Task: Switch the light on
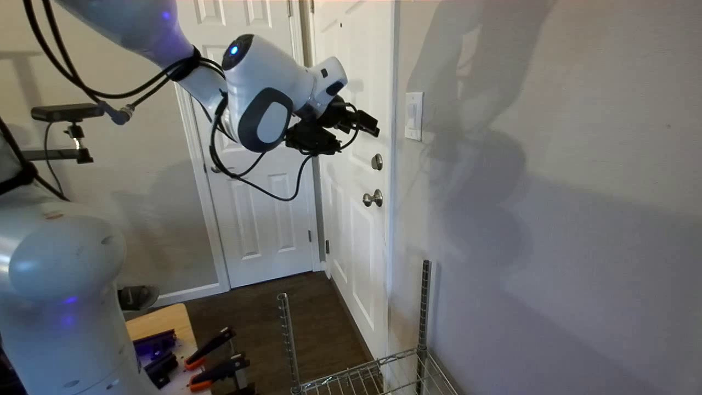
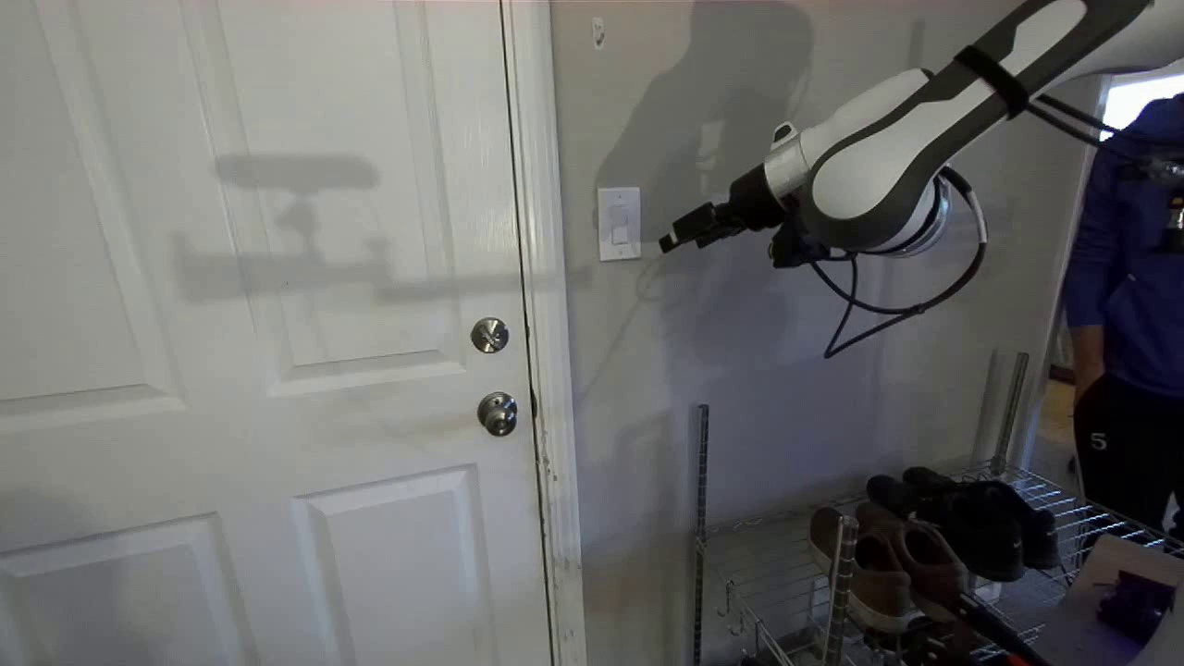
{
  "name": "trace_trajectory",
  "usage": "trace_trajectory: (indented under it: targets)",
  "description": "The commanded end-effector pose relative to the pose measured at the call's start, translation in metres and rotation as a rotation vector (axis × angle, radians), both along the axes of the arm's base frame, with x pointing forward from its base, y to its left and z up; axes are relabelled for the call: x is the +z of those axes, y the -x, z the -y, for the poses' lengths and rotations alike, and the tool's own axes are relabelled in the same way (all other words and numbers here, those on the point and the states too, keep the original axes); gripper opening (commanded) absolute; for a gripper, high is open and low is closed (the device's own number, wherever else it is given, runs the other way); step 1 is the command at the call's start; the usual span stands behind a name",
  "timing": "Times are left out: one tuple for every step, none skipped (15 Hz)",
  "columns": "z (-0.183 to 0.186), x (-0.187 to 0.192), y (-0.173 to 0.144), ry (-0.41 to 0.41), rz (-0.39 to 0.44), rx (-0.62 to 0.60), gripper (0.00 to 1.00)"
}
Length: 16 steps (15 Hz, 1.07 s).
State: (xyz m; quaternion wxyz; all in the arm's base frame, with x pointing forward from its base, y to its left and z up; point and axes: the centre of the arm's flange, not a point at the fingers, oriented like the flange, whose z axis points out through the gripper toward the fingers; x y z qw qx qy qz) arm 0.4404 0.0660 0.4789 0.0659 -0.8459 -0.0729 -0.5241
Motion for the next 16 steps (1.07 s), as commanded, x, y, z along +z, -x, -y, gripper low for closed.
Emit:
trace_trajectory:
  targets:
    - [-0.022, -0.032, -0.016, -0.018, 0.043, -0.012, 1.00]
    - [-0.026, -0.029, -0.019, -0.019, 0.053, -0.022, 1.00]
    - [-0.029, -0.027, -0.022, -0.018, 0.067, -0.035, 1.00]
    - [-0.029, -0.025, -0.025, -0.017, 0.078, -0.051, 1.00]
    - [-0.028, -0.021, -0.028, -0.022, 0.081, -0.060, 1.00]
    - [-0.027, -0.017, -0.030, -0.033, 0.081, -0.074, 1.00]
    - [-0.025, -0.015, -0.032, -0.041, 0.081, -0.084, 1.00]
    - [-0.024, -0.012, -0.033, -0.048, 0.082, -0.091, 1.00]
    - [-0.022, -0.011, -0.034, -0.052, 0.079, -0.097, 1.00]
    - [-0.009, 0.034, -0.032, -0.032, 0.059, -0.071, 1.00]
    - [-0.010, 0.034, -0.033, -0.033, 0.059, -0.074, 1.00]
    - [-0.010, 0.034, -0.033, -0.033, 0.058, -0.075, 1.00]
    - [-0.010, 0.033, -0.034, -0.033, 0.058, -0.075, 1.00]
    - [-0.010, 0.033, -0.034, -0.033, 0.057, -0.075, 1.00]
    - [-0.010, 0.033, -0.034, -0.032, 0.057, -0.075, 1.00]
    - [-0.010, 0.033, -0.034, -0.032, 0.057, -0.076, 1.00]
